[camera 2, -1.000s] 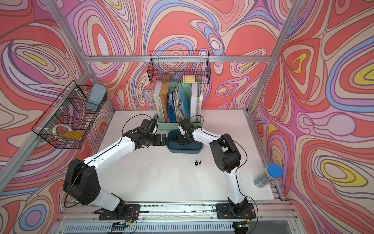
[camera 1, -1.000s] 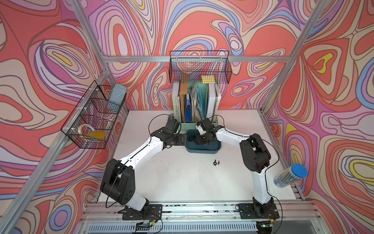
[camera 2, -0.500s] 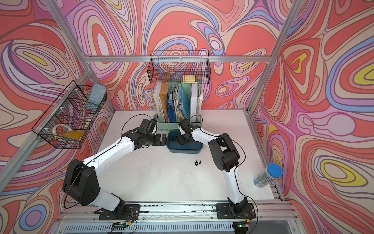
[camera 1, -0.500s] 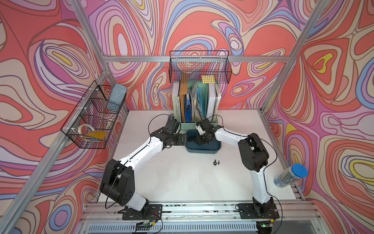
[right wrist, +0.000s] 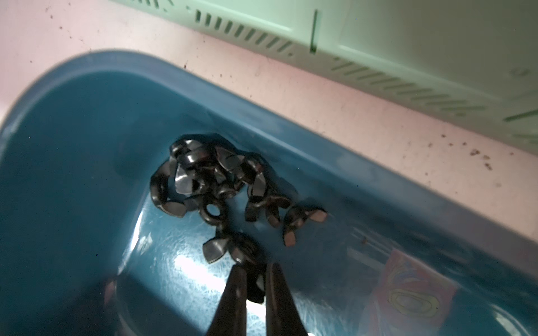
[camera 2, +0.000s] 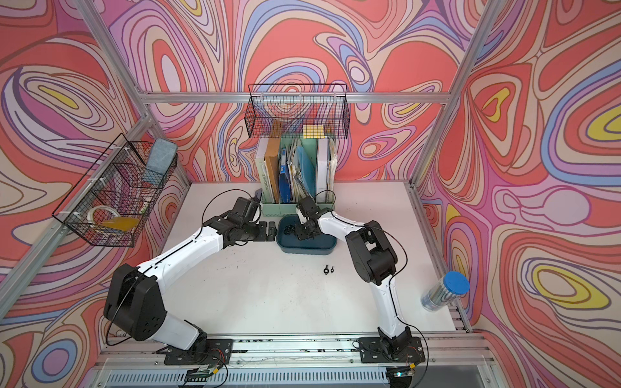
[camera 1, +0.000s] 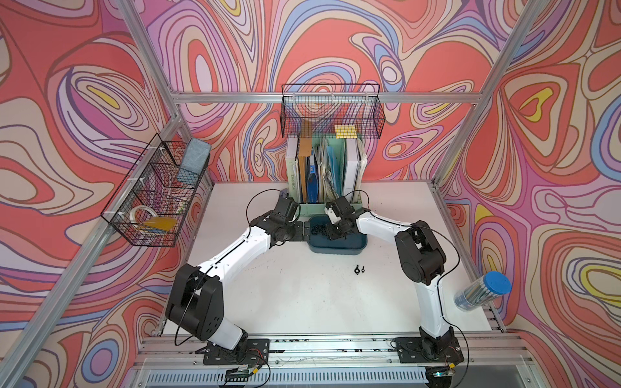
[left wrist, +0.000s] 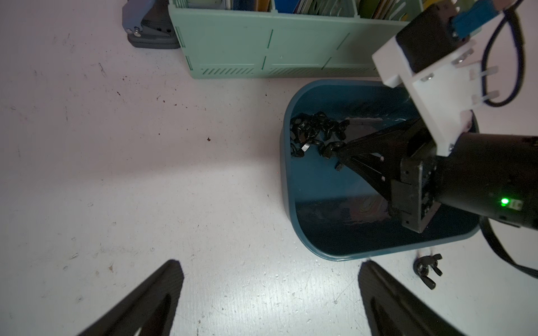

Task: Take out the wing nut from the storage box
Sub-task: Pick up the wing nut from the storage box.

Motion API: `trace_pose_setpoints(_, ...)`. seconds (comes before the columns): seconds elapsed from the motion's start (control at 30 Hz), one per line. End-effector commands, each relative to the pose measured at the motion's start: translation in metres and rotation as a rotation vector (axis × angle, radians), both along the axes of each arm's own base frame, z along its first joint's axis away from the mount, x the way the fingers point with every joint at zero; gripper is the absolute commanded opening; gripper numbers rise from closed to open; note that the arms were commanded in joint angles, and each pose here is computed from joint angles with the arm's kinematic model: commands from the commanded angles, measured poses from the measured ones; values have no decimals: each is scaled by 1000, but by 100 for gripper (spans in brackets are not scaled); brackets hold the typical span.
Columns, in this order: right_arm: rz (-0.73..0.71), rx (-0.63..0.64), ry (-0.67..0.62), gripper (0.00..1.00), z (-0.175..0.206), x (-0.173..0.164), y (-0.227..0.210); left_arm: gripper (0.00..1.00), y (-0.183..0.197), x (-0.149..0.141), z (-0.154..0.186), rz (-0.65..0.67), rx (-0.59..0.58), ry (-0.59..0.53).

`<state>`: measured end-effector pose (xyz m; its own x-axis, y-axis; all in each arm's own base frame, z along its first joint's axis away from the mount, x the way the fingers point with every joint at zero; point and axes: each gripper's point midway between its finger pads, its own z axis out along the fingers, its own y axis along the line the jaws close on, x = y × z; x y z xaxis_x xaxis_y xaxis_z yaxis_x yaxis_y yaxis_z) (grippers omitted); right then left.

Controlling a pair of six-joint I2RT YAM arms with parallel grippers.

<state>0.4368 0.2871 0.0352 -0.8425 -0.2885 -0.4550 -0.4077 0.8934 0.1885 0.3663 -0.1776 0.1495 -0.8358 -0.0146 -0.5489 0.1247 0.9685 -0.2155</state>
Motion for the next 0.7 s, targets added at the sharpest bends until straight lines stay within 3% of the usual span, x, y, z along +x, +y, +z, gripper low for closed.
trace_pose_setpoints(0.0, -14, 0, 3, 10, -2, 1, 1, 99, 2, -8, 5, -12, -14, 11)
trace_pose_setpoints(0.33, -100, 146, 11, 9, 28, 1, 3, 89, -10, -4, 21, 6, -113, -6)
trace_pose_setpoints(0.67, -166, 256, -31, 9, 74, -7, -3, 74, -52, -3, 43, -15, -390, 55)
